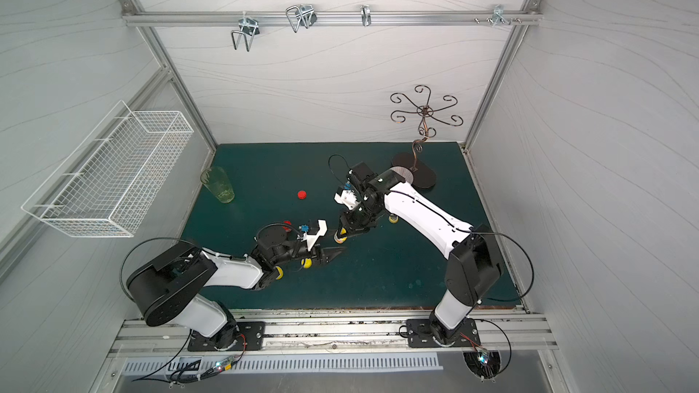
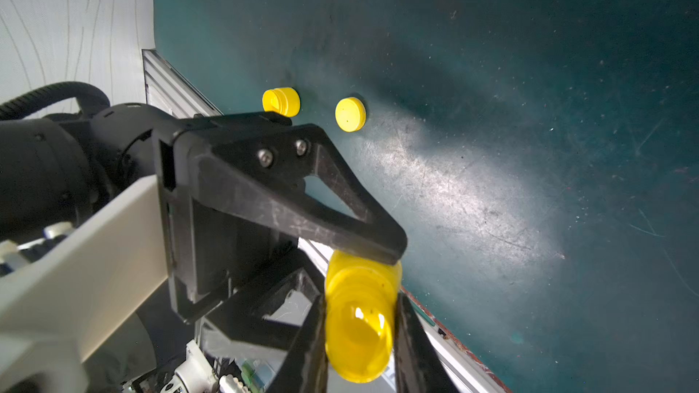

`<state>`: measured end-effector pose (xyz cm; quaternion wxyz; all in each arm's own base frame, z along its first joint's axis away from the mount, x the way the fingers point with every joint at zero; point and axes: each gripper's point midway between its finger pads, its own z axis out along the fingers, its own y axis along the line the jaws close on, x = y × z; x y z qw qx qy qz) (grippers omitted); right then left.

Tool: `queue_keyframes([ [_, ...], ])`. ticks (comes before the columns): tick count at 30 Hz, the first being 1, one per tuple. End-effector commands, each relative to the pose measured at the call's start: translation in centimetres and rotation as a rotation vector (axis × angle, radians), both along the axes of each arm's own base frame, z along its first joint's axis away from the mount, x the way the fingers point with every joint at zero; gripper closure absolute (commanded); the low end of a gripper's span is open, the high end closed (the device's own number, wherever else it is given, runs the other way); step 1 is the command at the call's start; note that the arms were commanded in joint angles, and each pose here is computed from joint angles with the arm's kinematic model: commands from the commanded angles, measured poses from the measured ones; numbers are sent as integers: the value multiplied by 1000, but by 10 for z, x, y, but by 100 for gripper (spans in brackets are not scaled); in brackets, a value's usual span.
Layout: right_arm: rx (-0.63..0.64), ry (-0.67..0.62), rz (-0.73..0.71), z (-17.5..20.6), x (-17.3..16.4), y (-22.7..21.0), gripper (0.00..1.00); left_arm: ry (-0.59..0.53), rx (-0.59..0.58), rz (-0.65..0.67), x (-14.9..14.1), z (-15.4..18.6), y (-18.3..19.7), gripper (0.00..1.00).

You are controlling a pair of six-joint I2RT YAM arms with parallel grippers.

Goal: Close the paint jar lid
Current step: Pick up the paint jar from the center of the board.

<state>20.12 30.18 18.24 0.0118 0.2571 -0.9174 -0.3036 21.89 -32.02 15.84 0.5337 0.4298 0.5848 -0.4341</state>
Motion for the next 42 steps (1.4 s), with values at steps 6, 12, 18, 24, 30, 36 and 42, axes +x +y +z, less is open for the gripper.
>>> queue_keyframes([
  [6, 13, 15, 15, -2, 0, 5, 73, -96, -39, -33, -6, 20, -4, 46],
  [12, 31, 31, 16, -4, 1, 9, 73, -102, -42, -40, -8, 22, -5, 53],
  [18, 63, 46, 5, -2, 2, 12, 73, -100, -35, -45, -9, 22, -5, 65],
  [24, 99, 64, -4, 1, 3, 11, 70, -105, -39, -45, -10, 26, -4, 76],
  [30, 131, 23, -79, 15, 20, -10, 36, -101, -41, -26, -10, 28, 1, 77],
  [36, 28, -98, -281, 22, 58, -70, 26, -86, -37, -12, -9, 29, 4, 77],
  [42, -285, -180, -442, -29, 93, -137, 25, -90, -46, 10, -8, 35, 9, 79],
])
